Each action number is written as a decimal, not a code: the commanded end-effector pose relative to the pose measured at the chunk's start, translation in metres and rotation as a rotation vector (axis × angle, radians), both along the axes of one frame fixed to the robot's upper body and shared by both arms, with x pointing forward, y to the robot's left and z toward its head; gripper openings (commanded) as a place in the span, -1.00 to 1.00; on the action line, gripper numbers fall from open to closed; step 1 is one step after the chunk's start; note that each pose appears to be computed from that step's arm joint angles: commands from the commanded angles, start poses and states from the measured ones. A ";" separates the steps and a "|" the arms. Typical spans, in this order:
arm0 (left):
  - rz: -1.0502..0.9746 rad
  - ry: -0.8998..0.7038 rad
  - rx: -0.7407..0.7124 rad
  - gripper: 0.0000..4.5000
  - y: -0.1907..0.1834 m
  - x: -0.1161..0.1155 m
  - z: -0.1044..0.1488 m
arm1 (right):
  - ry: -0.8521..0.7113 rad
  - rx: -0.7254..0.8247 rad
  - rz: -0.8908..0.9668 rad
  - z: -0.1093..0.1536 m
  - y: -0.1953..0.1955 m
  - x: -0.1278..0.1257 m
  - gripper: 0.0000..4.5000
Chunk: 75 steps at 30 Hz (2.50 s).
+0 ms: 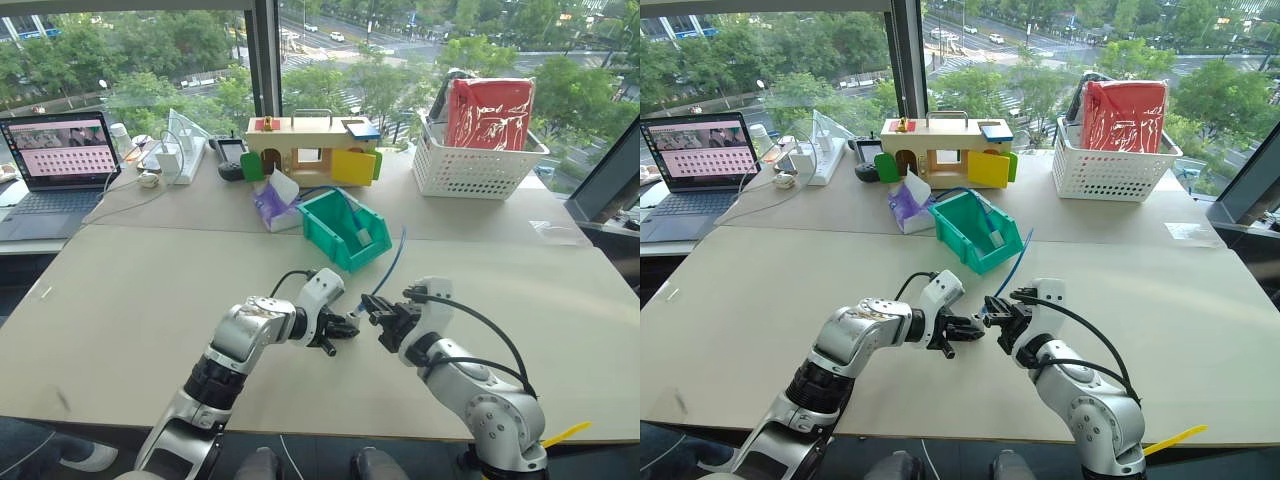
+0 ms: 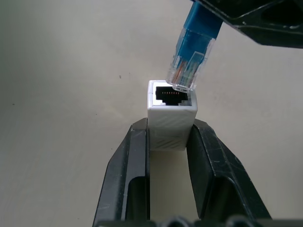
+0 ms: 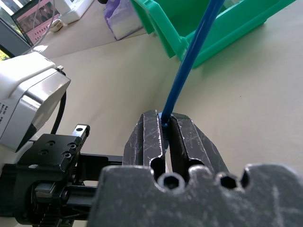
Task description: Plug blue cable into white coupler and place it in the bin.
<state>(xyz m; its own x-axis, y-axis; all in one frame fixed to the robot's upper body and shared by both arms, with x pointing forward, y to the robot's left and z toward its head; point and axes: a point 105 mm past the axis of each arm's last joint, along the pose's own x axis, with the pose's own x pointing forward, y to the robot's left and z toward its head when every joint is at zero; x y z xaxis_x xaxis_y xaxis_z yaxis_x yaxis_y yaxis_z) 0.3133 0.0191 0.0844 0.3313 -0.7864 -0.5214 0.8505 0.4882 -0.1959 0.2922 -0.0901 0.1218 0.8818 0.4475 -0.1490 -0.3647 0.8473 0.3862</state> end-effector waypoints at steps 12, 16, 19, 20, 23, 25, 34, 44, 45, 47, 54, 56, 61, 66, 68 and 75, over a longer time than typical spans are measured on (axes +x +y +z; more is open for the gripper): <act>-0.056 -0.042 0.041 -0.73 -0.003 -0.007 0.005 | -0.007 -0.146 0.079 -0.005 0.008 -0.005 -1.00; -0.062 -0.041 0.030 -0.73 -0.005 -0.008 0.009 | -0.021 -0.213 0.145 -0.007 0.014 -0.009 -1.00; -0.066 -0.037 0.023 -0.73 -0.007 -0.008 0.012 | 0.003 -0.262 0.195 -0.018 0.015 -0.013 -1.00; -0.066 -0.037 0.021 -0.73 -0.007 -0.008 0.013 | 0.013 -0.268 0.207 -0.021 0.017 -0.014 -1.00; -0.057 -0.055 0.021 -0.73 -0.008 -0.006 0.017 | 0.051 -0.286 0.237 -0.028 0.021 -0.018 -1.00; -0.040 -0.073 0.018 -0.73 -0.009 -0.004 0.021 | 0.100 -0.282 0.241 -0.036 0.021 -0.022 -1.00; 0.012 -0.072 0.020 -0.73 -0.003 -0.002 0.017 | 0.272 -0.280 0.244 -0.078 -0.004 -0.036 -1.00; 0.012 -0.078 0.014 -0.73 -0.006 -0.002 0.018 | 0.313 -0.370 0.271 -0.096 -0.009 -0.038 -1.00; 0.011 -0.080 0.014 -0.73 -0.006 -0.002 0.018 | 0.325 -0.369 0.276 -0.099 -0.008 -0.038 -1.00; 0.009 -0.083 0.014 -0.73 -0.007 -0.002 0.018 | 0.345 -0.355 0.282 -0.103 -0.007 -0.039 -1.00; 0.035 -0.095 -0.004 -0.73 -0.014 -0.001 0.018 | 0.470 -0.287 0.282 -0.132 -0.017 -0.054 -1.00; 0.036 -0.093 -0.007 -0.73 -0.016 -0.002 0.018 | 0.444 -0.270 0.269 -0.127 -0.019 -0.049 -1.00; 0.032 -0.091 -0.008 -0.28 -0.014 -0.005 0.015 | 0.207 -0.178 0.189 -0.076 -0.025 -0.013 -1.00; 0.015 -0.141 -0.016 0.47 -0.013 -0.004 0.018 | -0.069 -0.104 0.028 0.005 -0.062 0.020 -1.00; -0.021 -0.128 -0.044 0.65 -0.015 -0.011 0.019 | -0.140 -0.086 -0.002 0.032 -0.074 0.025 -1.00; -0.001 -0.182 -0.212 0.65 -0.002 -0.021 0.034 | -0.384 -0.097 0.003 0.132 -0.081 0.063 -1.00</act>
